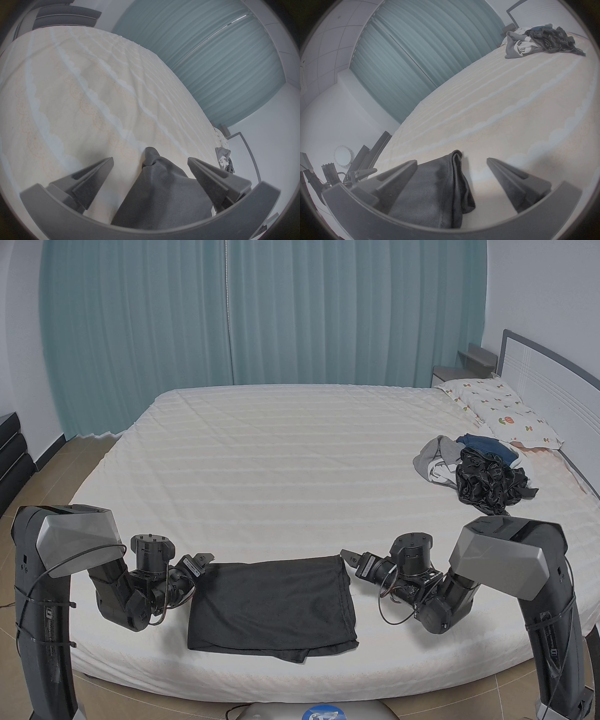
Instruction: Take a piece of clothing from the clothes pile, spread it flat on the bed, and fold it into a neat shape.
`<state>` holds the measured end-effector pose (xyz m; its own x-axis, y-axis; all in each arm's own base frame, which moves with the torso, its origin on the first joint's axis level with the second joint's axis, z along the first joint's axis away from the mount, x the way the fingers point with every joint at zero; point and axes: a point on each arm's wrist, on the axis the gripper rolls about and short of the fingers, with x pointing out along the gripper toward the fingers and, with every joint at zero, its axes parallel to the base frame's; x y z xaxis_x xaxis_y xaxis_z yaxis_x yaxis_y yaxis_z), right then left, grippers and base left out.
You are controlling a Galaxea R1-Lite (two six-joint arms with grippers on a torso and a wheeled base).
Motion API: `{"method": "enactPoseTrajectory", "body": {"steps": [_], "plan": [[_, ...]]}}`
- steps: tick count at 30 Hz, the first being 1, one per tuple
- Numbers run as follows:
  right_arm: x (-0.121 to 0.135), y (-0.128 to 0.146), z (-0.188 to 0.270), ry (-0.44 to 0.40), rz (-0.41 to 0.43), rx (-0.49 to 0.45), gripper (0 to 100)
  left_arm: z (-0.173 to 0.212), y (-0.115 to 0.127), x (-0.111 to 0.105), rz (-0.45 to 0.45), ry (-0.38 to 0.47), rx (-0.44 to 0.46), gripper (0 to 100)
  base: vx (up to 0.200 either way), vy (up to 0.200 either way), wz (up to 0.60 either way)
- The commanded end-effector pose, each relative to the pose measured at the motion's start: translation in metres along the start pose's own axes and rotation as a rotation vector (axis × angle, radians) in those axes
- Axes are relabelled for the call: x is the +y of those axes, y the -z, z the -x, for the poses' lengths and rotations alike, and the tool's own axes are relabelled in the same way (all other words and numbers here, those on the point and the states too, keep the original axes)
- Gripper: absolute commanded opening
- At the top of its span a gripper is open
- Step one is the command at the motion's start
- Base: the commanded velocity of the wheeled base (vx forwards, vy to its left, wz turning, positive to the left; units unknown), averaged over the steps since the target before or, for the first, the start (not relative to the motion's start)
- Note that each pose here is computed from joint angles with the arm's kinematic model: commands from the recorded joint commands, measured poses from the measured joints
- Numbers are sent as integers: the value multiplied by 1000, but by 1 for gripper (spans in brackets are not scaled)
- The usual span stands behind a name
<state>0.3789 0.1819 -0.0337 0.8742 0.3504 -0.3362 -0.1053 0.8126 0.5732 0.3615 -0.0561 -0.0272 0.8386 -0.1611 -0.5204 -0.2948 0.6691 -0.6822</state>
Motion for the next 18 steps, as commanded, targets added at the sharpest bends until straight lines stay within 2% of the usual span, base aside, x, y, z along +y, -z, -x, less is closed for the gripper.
{"method": "enactPoseTrajectory", "body": {"steps": [1,2,5,6,11,14,15,18], "plan": [[-4,-44,53,13,-24,-91,100,22,-9,-2,8,31,-41,100,0,0,0],[-10,-52,76,33,-31,-108,100,32,-14,-3,3,61,-85,100,0,0,0],[-14,-60,95,42,-39,-135,100,43,-24,-8,6,108,-139,100,0,0,0],[-17,-69,119,50,-44,-171,100,63,-37,-17,10,160,-196,100,0,0,0],[-18,-80,174,62,-19,-225,100,97,-58,-36,-32,230,-291,100,0,0,0],[-15,-84,196,56,-2,-252,100,107,-65,-42,-82,245,-327,100,0,0,0],[-10,-89,225,43,31,-292,100,123,-73,-49,-163,247,-378,100,0,0,0],[-5,-91,250,24,70,-326,100,146,-80,-55,-221,255,-425,100,0,0,0]]}}
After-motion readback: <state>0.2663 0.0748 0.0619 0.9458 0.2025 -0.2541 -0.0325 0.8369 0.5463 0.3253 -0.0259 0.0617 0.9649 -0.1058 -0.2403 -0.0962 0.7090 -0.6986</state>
